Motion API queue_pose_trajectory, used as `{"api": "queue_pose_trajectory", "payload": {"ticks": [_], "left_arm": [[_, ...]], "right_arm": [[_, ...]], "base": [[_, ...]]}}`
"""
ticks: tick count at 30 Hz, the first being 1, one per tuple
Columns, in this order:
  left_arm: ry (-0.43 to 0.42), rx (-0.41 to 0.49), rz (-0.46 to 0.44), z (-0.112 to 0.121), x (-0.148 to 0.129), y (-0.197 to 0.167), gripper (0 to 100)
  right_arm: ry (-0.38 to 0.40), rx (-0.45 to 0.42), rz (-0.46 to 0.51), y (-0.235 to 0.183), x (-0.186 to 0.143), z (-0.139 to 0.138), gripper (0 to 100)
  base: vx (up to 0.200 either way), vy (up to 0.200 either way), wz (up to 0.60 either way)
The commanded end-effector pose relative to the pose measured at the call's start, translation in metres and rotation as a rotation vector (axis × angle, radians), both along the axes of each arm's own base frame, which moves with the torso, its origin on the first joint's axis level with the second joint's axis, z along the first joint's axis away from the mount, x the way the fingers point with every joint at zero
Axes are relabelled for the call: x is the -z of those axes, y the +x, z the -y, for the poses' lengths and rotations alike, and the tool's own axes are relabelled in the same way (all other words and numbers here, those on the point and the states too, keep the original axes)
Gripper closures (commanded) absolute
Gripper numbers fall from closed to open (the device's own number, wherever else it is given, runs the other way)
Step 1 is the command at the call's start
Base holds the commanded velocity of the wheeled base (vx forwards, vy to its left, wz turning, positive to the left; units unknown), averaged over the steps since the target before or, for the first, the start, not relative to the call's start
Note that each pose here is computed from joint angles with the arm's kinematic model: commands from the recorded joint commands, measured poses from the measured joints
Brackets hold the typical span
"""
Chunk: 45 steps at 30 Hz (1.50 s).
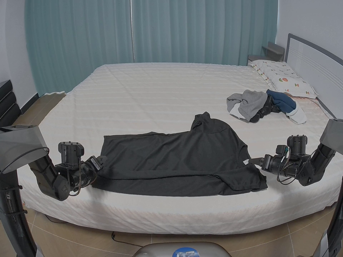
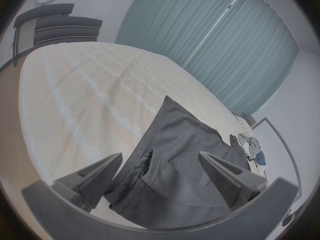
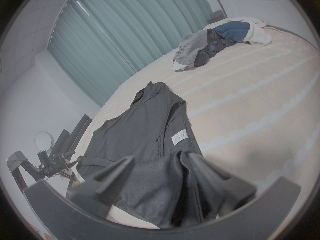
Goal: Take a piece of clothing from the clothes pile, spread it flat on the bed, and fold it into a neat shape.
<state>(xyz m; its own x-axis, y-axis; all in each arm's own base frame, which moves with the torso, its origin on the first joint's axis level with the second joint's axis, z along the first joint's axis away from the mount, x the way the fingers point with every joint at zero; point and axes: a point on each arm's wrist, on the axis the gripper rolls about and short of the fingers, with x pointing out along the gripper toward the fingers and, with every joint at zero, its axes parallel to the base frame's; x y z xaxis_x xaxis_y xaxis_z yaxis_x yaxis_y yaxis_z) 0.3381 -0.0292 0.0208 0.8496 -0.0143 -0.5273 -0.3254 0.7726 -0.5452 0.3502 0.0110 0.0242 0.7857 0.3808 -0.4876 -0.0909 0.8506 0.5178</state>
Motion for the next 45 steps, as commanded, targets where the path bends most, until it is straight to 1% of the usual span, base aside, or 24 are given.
{"api": "queue_pose_trajectory", "payload": {"ticks": [1,3,5,6,7,10,13,14,21,26,28,31,34,36,42,45], "left_arm": [[-0.022,-0.024,0.018,-0.002,-0.006,-0.001,0],[-0.022,-0.026,0.020,-0.003,-0.008,-0.002,0],[-0.024,-0.027,0.039,-0.004,-0.019,-0.009,0],[-0.026,-0.028,0.050,-0.004,-0.023,-0.011,0],[-0.027,-0.028,0.053,-0.004,-0.024,-0.012,0],[-0.050,-0.027,0.077,-0.005,-0.037,-0.023,0],[-0.058,-0.015,0.060,-0.005,-0.037,-0.032,0],[-0.059,-0.012,0.059,-0.005,-0.036,-0.033,0],[-0.062,-0.008,0.038,-0.004,-0.032,-0.035,0],[-0.063,-0.004,0.041,-0.004,-0.034,-0.036,0],[-0.062,0.003,0.043,-0.002,-0.036,-0.040,0],[-0.082,0.048,0.060,0.008,-0.046,-0.049,0],[-0.135,0.091,0.067,0.020,-0.053,-0.057,0],[-0.151,0.133,0.030,0.031,-0.052,-0.063,0],[-0.142,0.167,-0.057,0.041,-0.053,-0.072,0],[-0.128,0.188,-0.125,0.047,-0.047,-0.075,0]], "right_arm": [[0.035,0.048,0.005,0.000,-0.006,0.005,0],[0.043,0.061,0.010,-0.001,-0.009,0.007,0],[0.084,0.105,0.006,-0.009,-0.019,0.012,0],[0.103,0.117,0.001,-0.014,-0.023,0.013,0],[0.105,0.118,-0.002,-0.015,-0.023,0.013,0],[0.197,0.167,-0.018,-0.030,-0.038,0.012,0],[0.269,0.200,-0.041,-0.034,-0.044,0.010,0],[0.279,0.203,-0.049,-0.035,-0.044,0.009,0],[0.279,0.191,-0.055,-0.036,-0.044,0.004,0],[0.279,0.186,-0.053,-0.039,-0.046,0.002,0],[0.279,0.184,-0.053,-0.039,-0.046,0.002,0],[0.278,0.179,-0.055,-0.040,-0.046,0.000,0],[0.278,0.179,-0.055,-0.040,-0.046,0.000,0],[0.278,0.178,-0.054,-0.041,-0.047,0.000,0],[0.277,0.164,-0.058,-0.044,-0.047,-0.005,0],[0.277,0.153,-0.065,-0.045,-0.046,-0.008,0]], "base": [[0.000,0.000,0.00],[0.000,0.000,0.00],[0.000,0.000,0.00],[0.000,0.000,0.00],[0.000,0.000,0.00],[0.000,0.000,0.00],[0.000,0.000,0.00],[0.000,0.000,0.00],[0.200,0.000,0.00],[0.200,0.000,0.00],[0.000,0.000,0.00],[0.000,0.000,0.00],[0.000,0.000,0.00],[0.000,0.000,0.00],[0.000,0.000,0.00],[0.000,0.000,0.00]]}}
